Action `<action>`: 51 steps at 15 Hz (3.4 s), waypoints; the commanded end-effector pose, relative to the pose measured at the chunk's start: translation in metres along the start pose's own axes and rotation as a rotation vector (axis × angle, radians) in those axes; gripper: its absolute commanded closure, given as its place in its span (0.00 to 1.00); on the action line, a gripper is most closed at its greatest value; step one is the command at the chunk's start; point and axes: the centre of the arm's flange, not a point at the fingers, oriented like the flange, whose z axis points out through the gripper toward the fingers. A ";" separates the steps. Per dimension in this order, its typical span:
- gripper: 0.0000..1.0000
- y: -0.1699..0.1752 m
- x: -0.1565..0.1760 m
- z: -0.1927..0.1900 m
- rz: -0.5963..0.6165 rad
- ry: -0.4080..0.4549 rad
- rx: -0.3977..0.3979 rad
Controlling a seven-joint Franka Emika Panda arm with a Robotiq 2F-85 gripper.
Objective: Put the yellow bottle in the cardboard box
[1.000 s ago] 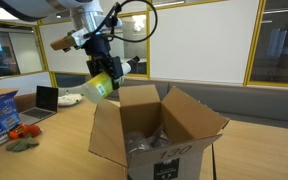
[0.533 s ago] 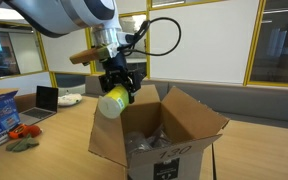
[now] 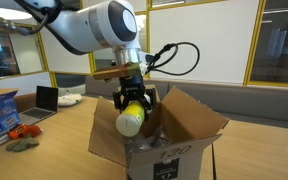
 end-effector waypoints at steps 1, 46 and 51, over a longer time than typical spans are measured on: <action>0.57 0.012 0.018 0.005 -0.081 0.007 -0.007; 0.00 -0.022 -0.244 -0.049 0.167 0.174 0.178; 0.00 -0.028 -0.278 -0.061 0.078 0.118 0.257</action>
